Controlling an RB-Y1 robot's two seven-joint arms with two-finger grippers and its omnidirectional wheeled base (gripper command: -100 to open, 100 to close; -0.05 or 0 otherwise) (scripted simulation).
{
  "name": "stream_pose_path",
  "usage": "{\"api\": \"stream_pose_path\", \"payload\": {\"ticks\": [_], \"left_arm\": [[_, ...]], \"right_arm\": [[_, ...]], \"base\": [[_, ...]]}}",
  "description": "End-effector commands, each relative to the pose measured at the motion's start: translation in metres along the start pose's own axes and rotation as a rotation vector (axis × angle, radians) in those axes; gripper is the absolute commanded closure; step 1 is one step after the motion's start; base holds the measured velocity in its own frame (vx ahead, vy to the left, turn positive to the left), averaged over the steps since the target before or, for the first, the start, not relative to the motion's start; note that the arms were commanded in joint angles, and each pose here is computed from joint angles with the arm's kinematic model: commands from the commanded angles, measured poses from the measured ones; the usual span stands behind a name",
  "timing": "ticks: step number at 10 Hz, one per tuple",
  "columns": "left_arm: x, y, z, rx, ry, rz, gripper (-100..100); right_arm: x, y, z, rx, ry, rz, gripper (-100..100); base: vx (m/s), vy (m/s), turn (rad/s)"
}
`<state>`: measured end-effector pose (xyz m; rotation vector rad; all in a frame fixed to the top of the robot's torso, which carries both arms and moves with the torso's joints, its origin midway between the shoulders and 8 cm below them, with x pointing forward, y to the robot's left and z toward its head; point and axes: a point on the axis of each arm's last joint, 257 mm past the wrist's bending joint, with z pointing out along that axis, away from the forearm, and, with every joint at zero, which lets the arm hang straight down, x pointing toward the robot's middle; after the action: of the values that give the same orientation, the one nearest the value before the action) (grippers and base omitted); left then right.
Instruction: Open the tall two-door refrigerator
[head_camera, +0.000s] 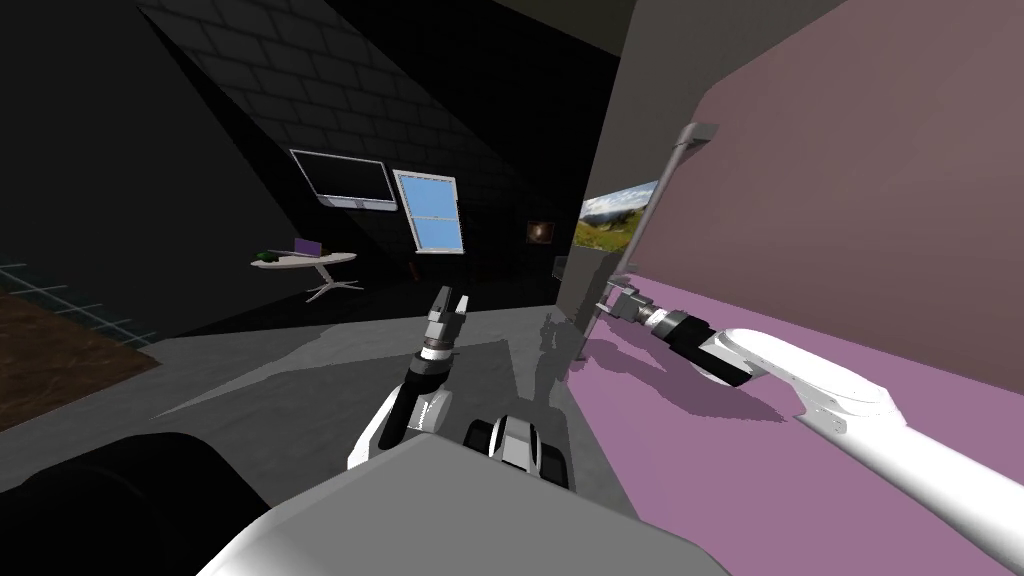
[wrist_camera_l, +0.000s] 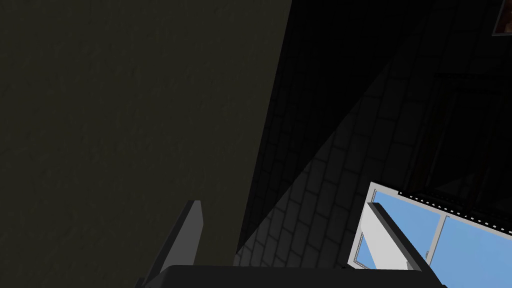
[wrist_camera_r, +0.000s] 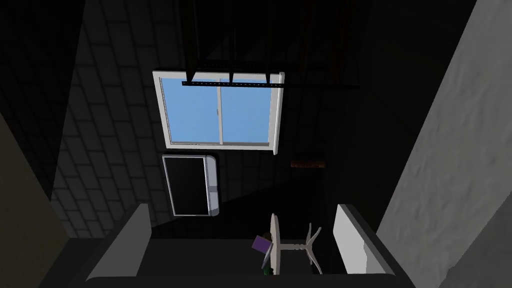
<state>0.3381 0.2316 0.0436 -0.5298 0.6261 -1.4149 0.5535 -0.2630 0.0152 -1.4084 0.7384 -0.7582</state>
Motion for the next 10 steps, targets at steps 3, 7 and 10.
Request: {"api": "stream_pose_path", "payload": {"ticks": [3, 7, 10], "left_arm": [[0.0, 0.0, 0.0, 0.0, 0.0, 0.0, 0], [0.0, 0.0, 0.0, 0.0, 0.0, 0.0, 0], [0.0, 0.0, 0.0, 0.0, 0.0, 0.0, 0]], "right_arm": [[0.061, 0.0, -0.016, 0.003, 0.146, -0.008, -100], [0.096, -0.001, -0.026, 0.005, 0.23, -0.01, -100], [0.072, -0.002, -0.018, 0.006, 0.17, -0.009, 100]], "base": [[0.143, -0.024, -0.049], [0.171, -0.021, -0.037], [-0.026, 0.006, 0.025]]}}
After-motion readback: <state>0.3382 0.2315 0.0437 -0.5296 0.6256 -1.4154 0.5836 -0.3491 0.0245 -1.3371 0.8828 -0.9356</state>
